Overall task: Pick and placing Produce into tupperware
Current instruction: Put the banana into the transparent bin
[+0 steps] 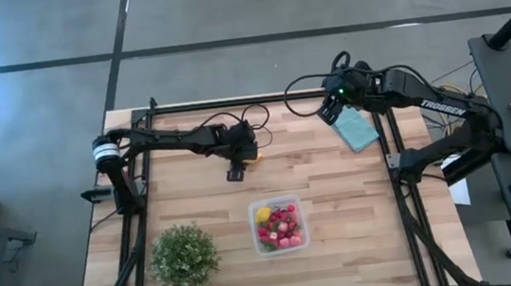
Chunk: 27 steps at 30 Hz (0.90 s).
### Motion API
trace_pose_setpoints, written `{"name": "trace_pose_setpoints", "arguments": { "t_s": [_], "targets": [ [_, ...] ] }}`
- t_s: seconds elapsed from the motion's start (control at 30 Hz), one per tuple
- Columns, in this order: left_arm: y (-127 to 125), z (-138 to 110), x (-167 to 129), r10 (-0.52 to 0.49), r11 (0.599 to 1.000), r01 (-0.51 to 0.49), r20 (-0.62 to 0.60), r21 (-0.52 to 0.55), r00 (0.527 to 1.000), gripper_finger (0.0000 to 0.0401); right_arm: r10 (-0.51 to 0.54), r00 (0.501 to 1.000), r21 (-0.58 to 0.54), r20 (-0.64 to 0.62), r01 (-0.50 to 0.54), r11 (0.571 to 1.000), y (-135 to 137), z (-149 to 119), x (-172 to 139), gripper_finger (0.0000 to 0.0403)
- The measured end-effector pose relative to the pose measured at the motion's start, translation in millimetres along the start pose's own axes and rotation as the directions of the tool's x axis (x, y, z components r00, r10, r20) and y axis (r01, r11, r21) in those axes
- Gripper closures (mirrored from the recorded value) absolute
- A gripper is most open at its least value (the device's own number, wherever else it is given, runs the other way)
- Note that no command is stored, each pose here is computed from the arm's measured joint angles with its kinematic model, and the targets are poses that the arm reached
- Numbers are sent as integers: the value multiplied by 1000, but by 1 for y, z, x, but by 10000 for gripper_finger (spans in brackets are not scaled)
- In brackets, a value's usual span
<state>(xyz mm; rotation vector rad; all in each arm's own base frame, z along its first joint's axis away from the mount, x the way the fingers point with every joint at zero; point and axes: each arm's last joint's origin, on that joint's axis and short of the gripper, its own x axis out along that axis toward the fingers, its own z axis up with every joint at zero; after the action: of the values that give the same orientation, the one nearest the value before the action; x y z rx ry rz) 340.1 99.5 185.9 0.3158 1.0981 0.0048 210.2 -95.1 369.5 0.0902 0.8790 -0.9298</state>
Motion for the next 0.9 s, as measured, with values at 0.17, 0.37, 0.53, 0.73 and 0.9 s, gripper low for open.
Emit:
{"name": "trace_pose_setpoints", "arguments": {
  "t_s": [0.17,0.37,0.53,0.73,0.9],
  "targets": [
    [6,-6,7,10,1000,-10,-32,6,999,231,-1,1000,27,-5,1,1000,-1,-6,0,179],
    [12,-11,13,15,1000,-15,-47,-12,999,231,-2,1000,68,-7,2,998,-2,-8,0,179],
    [14,-11,15,13,1000,-13,-43,-16,999,231,-3,1000,71,-14,4,997,-1,-10,1,179],
    [13,-12,17,5,1000,-6,-45,-17,999,231,-3,1000,72,-13,4,997,-1,-10,1,179],
    [14,-12,17,4,1000,-5,-35,-18,999,231,-3,1000,73,-13,4,997,-1,-10,1,179]
  ]
}}
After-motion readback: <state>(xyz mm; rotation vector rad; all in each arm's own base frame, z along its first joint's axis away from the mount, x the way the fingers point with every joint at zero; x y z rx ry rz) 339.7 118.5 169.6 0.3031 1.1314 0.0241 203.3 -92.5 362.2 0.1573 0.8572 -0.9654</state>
